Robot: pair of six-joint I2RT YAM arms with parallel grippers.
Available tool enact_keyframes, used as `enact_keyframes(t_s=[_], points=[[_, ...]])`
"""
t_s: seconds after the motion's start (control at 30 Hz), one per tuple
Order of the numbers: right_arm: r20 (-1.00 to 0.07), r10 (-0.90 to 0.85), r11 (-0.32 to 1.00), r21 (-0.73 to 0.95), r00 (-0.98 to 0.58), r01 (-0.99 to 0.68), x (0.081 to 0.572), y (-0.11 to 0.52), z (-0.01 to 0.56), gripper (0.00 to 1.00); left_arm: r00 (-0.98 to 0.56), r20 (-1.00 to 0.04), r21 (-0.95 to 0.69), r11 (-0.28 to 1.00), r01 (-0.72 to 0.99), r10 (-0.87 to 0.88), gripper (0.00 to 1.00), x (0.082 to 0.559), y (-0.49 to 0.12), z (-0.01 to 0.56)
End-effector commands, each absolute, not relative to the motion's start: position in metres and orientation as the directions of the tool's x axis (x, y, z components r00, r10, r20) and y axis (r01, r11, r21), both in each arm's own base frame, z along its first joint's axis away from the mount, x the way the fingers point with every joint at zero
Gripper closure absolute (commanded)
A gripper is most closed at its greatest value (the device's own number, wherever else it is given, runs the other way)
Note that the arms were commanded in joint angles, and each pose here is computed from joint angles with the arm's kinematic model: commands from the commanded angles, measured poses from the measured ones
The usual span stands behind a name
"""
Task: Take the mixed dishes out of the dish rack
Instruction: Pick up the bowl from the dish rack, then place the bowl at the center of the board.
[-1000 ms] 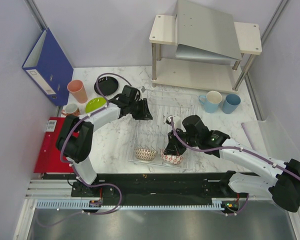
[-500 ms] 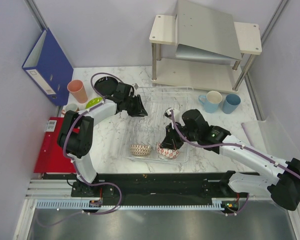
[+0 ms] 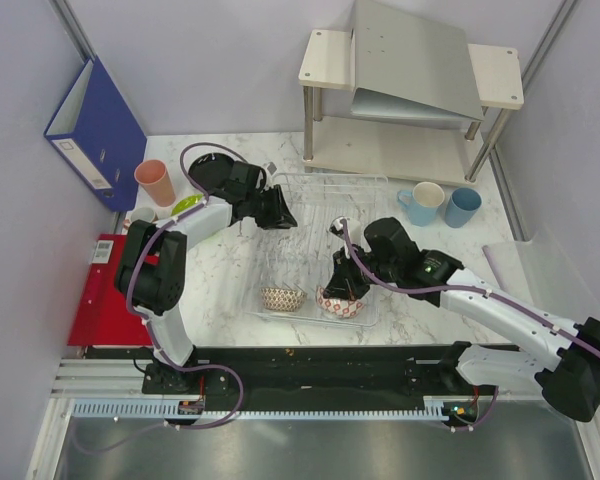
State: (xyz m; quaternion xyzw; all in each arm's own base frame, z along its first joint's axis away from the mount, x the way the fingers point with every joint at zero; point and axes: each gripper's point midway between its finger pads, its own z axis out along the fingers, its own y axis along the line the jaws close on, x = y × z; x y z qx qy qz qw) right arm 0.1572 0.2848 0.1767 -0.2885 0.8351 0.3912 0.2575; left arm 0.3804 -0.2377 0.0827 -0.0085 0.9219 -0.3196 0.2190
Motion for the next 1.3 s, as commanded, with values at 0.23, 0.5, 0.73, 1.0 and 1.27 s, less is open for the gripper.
enact_keyframes(t_s=[0.23,0.5,0.73,1.0,1.27], points=[[-0.751,-0.198,0.509,0.471,-0.631,-0.721,0.182,0.299,0.209,1.0,-0.879,-0.432,-0.623,0.771,0.129,-0.202,0.61,0.401,-0.234,0.114],[-0.8,-0.155,0.502,0.442,-0.58,-0.744,0.195,0.306,0.243,1.0,-0.879,-0.431,-0.639,0.756,0.139,-0.203,0.61,0.403,-0.238,0.121],[-0.857,-0.118,0.57,0.355,-0.501,-0.741,0.217,0.3,0.285,1.0,-0.889,-0.411,-0.651,0.748,0.132,-0.201,0.62,0.4,-0.24,0.119],[-0.867,-0.138,0.866,0.129,-0.479,-0.483,0.26,0.232,0.28,1.0,-0.893,-0.398,-0.664,0.738,0.123,-0.209,0.64,0.398,-0.242,0.121],[-0.867,-0.081,0.987,-0.138,-0.491,0.083,0.279,0.121,0.246,1.0,-0.895,-0.391,-0.675,0.728,0.121,-0.214,0.64,0.387,-0.245,0.128]])
